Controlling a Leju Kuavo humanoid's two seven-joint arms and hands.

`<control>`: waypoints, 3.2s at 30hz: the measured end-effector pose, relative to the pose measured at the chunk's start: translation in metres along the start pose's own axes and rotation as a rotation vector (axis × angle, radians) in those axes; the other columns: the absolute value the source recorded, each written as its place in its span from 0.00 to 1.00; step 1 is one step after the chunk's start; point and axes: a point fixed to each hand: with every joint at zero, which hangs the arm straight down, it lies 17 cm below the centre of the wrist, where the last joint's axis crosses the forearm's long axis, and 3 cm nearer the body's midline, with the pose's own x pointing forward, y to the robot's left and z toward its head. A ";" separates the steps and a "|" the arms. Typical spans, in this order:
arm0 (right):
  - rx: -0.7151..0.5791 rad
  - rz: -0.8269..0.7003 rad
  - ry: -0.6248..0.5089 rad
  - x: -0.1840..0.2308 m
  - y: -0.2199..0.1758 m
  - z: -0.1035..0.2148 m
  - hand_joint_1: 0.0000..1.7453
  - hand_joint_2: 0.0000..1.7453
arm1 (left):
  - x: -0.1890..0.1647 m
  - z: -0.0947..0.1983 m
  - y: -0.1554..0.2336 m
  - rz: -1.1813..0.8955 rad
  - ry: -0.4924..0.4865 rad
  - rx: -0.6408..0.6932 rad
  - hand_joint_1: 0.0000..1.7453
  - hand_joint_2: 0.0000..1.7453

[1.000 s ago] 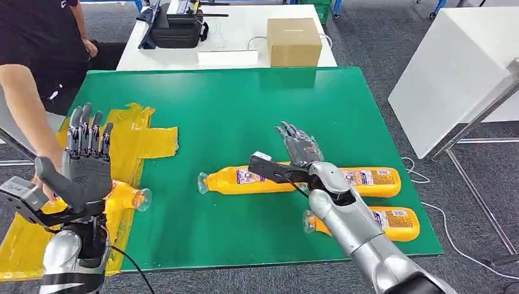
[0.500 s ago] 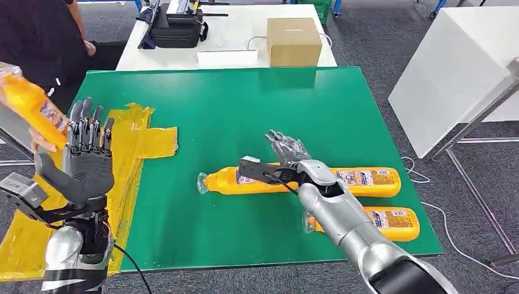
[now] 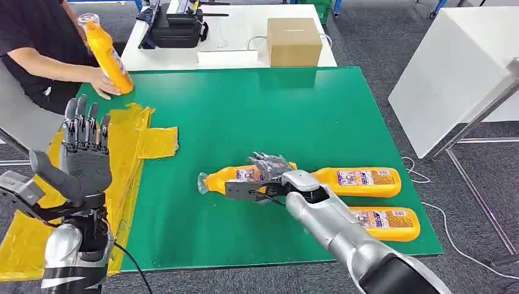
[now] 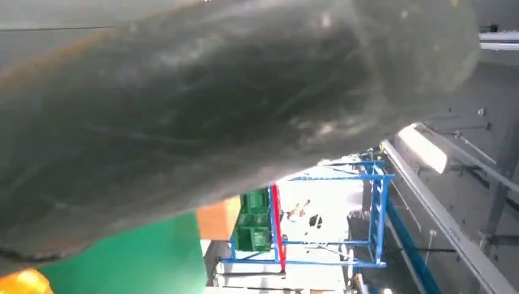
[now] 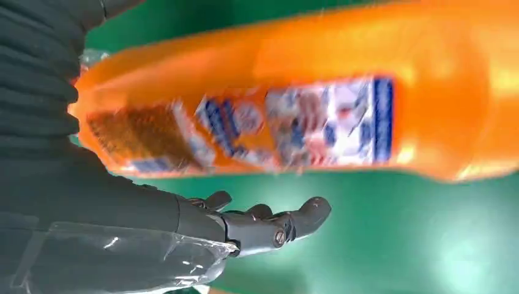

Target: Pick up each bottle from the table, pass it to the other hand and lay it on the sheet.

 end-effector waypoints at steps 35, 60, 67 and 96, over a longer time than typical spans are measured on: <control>-0.611 -0.076 0.030 0.008 -0.082 0.047 1.00 1.00 | -0.027 0.029 0.019 0.063 0.133 0.107 0.00 1.00; -0.745 -0.268 -0.360 0.139 -0.116 0.125 1.00 1.00 | -0.015 0.064 -0.053 0.417 0.210 0.034 0.00 1.00; -0.605 -0.265 -0.373 0.162 -0.083 0.100 1.00 1.00 | -0.011 0.062 -0.067 0.449 0.202 -0.007 0.00 1.00; -0.438 -0.279 -0.360 0.171 -0.059 0.069 1.00 1.00 | 0.001 0.061 -0.086 0.401 0.152 -0.120 0.00 1.00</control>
